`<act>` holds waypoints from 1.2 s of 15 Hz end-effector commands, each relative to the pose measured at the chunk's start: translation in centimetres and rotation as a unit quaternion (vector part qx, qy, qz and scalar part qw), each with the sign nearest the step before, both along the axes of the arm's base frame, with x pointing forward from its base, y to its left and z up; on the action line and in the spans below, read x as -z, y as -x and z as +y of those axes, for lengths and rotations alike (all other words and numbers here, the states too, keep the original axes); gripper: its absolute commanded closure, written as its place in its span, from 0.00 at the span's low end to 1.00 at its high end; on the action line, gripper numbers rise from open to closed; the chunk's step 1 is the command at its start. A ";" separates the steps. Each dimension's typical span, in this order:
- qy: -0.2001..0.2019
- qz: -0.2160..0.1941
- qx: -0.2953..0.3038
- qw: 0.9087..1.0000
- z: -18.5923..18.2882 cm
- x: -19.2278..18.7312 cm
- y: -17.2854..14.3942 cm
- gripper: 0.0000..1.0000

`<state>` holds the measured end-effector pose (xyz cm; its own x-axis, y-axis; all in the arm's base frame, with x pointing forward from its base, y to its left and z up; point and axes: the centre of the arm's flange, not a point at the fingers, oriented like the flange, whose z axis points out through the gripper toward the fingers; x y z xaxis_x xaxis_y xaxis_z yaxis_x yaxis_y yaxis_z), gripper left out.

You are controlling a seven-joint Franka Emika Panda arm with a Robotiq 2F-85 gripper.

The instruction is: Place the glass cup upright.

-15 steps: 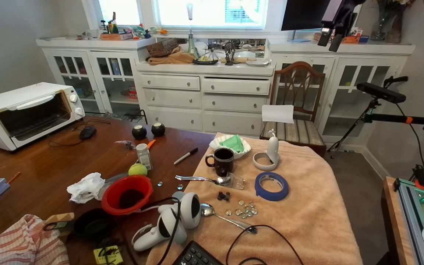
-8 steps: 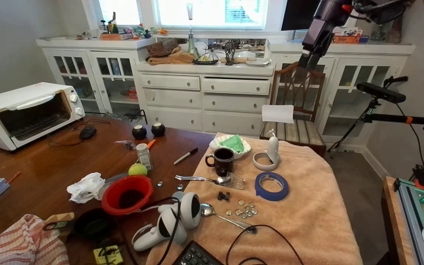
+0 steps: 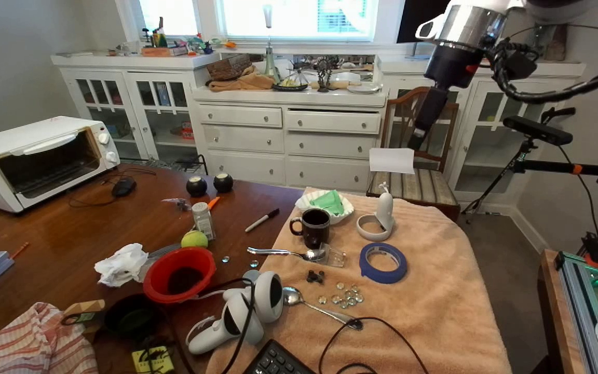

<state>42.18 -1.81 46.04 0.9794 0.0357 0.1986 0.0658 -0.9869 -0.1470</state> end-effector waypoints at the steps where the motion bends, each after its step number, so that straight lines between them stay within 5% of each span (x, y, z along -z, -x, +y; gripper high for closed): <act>1: 0.012 -0.014 -0.017 1.000 1.2 4.3 -0.9 0.00; 3: -0.004 -0.037 0.021 0.999 1.5 6.2 -1.5 0.00; 4: 0.007 -0.025 0.002 1.000 1.0 3.8 -0.8 0.00; 11: 0.005 -0.031 0.014 0.999 1.0 5.4 -1.3 0.00; 18: -0.012 -0.068 -0.009 0.998 4.7 10.0 -3.3 0.00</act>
<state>44.54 1.54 38.85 0.9524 0.0278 0.3034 0.0749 -0.9867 -0.1446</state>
